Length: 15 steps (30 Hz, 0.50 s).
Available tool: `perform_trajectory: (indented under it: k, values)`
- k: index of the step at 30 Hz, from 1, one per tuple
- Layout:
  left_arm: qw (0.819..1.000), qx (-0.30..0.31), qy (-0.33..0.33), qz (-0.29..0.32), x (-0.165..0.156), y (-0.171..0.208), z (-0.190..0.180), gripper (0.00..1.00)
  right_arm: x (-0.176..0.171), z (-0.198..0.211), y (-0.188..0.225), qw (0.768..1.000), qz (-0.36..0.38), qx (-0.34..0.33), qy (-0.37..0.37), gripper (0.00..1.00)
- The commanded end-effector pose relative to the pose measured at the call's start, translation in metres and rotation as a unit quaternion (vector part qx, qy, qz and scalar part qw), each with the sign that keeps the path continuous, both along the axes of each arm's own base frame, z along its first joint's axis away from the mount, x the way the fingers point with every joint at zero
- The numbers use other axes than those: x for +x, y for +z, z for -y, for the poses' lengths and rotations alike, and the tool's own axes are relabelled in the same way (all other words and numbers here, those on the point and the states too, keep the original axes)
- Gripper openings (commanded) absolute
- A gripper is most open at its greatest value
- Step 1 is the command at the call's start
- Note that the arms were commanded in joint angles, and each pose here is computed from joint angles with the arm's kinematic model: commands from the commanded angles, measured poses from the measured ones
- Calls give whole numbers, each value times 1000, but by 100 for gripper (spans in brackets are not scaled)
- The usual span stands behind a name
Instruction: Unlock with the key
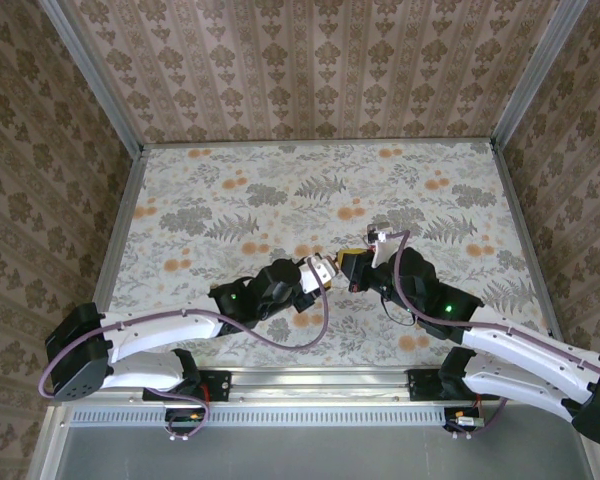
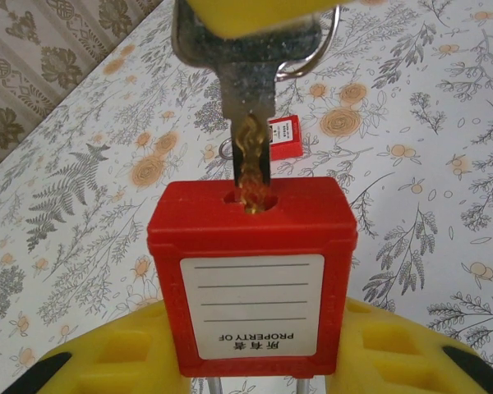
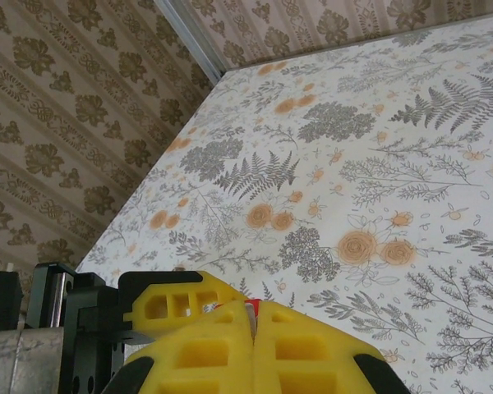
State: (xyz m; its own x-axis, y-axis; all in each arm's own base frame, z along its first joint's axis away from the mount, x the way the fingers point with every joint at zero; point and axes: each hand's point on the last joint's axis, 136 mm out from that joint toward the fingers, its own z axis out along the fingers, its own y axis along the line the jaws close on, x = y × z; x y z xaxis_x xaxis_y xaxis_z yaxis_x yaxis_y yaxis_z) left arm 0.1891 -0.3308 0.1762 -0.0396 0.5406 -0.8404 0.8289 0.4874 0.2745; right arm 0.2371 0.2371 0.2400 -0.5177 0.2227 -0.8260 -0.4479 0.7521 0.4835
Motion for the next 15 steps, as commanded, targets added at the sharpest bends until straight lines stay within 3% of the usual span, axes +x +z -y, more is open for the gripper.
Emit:
perform_trajectory:
  k: [1,15]
  values:
    - [996,-92,4,13,9,53,12,31,-4,-1,-17,999,-11,-30,10,3]
    - [996,-91,-9,21,8,65,15,31,-4,-11,-34,997,-35,-64,30,3]
